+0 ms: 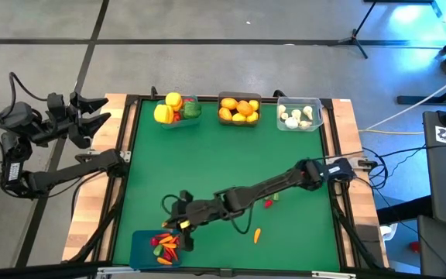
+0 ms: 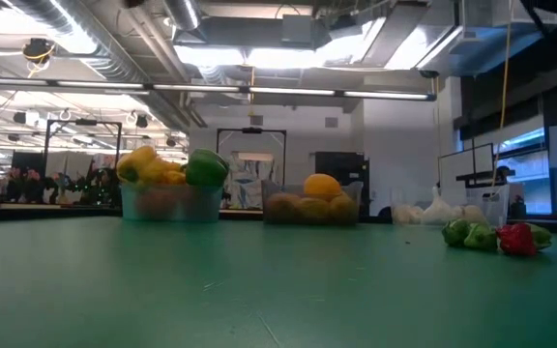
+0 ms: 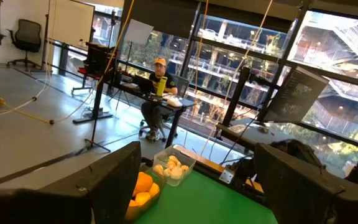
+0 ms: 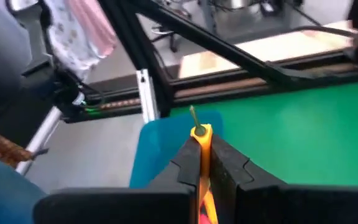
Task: Sort produce into baskets
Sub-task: Put the yellow chili pepper into the dark blue bin
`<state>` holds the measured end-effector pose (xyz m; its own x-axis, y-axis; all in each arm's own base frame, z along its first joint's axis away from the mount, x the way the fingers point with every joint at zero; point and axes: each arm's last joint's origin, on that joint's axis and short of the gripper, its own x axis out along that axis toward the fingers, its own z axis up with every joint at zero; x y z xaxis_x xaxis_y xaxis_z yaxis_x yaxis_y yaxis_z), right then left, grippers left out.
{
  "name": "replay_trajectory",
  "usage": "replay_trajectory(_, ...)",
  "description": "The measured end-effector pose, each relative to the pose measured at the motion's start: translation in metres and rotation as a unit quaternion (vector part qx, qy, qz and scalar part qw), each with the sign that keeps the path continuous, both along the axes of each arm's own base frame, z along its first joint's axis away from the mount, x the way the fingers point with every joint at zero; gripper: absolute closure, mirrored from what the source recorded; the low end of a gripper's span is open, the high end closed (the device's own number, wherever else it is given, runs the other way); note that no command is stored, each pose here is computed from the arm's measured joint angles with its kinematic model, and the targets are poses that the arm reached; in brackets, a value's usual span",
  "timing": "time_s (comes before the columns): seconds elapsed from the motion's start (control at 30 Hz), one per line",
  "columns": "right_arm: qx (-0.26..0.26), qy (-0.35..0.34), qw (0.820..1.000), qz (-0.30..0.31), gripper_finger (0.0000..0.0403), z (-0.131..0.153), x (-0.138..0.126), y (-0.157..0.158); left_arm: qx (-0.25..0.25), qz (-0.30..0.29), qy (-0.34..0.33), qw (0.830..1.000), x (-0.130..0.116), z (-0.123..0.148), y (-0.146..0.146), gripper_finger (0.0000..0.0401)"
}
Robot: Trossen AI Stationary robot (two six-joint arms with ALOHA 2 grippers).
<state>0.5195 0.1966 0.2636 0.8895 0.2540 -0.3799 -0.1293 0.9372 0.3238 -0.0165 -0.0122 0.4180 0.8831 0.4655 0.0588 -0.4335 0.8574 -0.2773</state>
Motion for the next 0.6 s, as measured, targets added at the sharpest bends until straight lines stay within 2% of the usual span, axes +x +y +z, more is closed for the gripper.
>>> replay_trajectory(0.5,0.019,0.005,0.999,0.047,0.0383,-0.064,0.024,0.013,-0.003,0.000,-0.001,1.000,0.000,0.000,0.000,0.0093)
replay_trajectory(0.6,0.017,0.012,0.999,0.049,0.0370,-0.070,0.023,0.016,-0.003,0.000,-0.002,1.000,0.000,0.000,0.000,0.0093)
